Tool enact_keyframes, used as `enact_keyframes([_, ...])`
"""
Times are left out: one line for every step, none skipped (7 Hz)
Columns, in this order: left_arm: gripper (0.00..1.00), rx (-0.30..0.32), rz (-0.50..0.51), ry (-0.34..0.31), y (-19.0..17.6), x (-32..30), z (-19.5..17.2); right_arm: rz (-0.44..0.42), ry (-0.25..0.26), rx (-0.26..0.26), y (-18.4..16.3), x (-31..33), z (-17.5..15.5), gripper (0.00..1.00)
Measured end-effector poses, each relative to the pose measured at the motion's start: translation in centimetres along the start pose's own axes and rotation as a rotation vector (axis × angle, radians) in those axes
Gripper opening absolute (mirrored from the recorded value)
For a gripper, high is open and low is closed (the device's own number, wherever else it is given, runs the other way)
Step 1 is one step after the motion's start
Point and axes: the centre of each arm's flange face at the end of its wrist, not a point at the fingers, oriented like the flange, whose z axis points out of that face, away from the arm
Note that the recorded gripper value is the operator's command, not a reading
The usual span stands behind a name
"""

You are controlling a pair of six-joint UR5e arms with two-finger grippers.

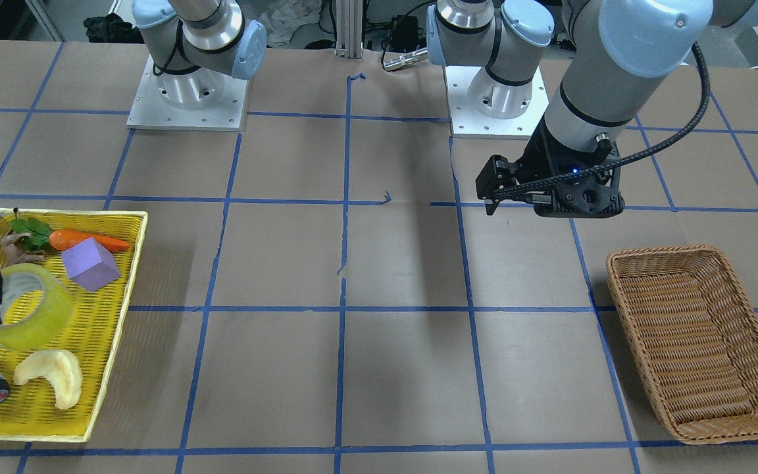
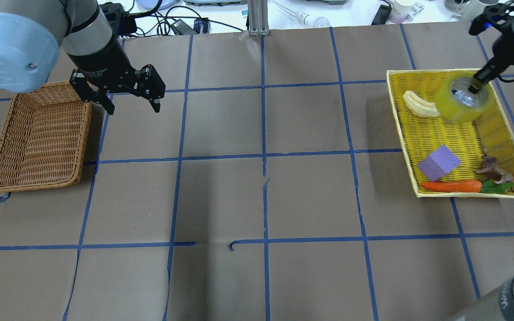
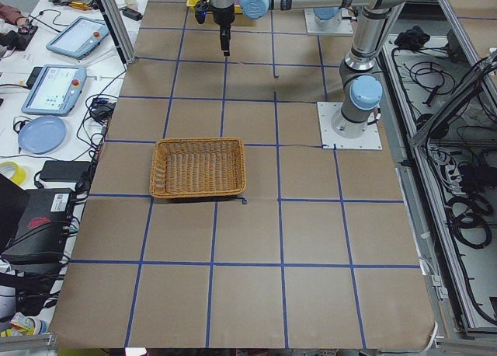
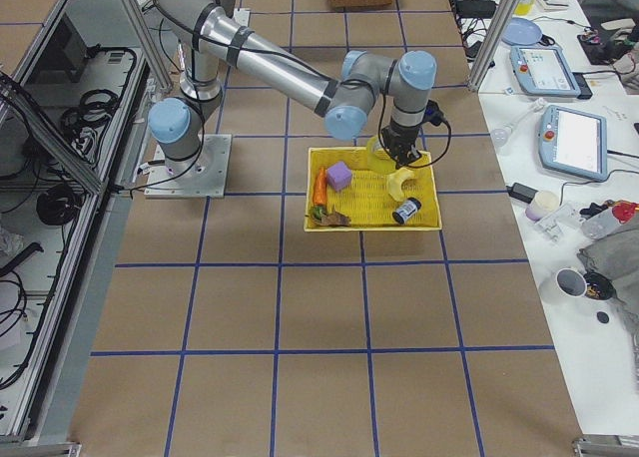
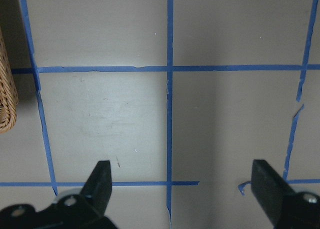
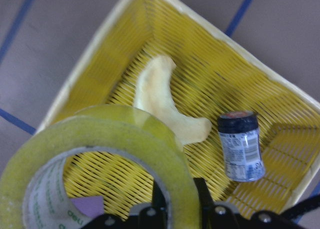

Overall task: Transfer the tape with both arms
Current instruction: 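Carry the tape roll with the right gripper to the table center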

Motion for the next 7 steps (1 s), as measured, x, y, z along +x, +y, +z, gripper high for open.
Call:
enact_keyframes([1.0,-0.004,0.0,-0.002,0.0,0.0,0.0,0.061,-0.004,-0.001,-3.8,-4.8,0.0,0.0])
enact_keyframes([1.0,-0.007,-0.001,-0.003,0.1,-0.1,0.1,0.125,-0.011,-0.005,-7.3,-10.6,0.4,0.0])
enact_keyframes([1.0,-0.009,-0.001,-0.004,0.1,-0.1,0.1,0.211,-0.024,-0.011,-10.0,-16.1,1.0,0.0])
enact_keyframes([1.0,-0.01,-0.001,-0.004,0.1,-0.1,0.1,0.276,-0.035,-0.028,-12.2,-21.6,2.2,0.0])
enact_keyframes([1.0,-0.011,-0.002,-0.004,0.0,-0.1,0.2,0.317,-0.04,-0.049,-13.7,-26.9,3.5,0.0])
enact_keyframes([1.0,-0.011,-0.002,-0.004,0.0,-0.2,0.2,0.348,-0.043,-0.074,-14.5,-32.4,4.7,0.0])
enact_keyframes([1.0,-0.012,-0.001,-0.004,0.0,-0.2,0.2,0.345,-0.044,-0.095,-14.3,-36.9,6.0,0.0])
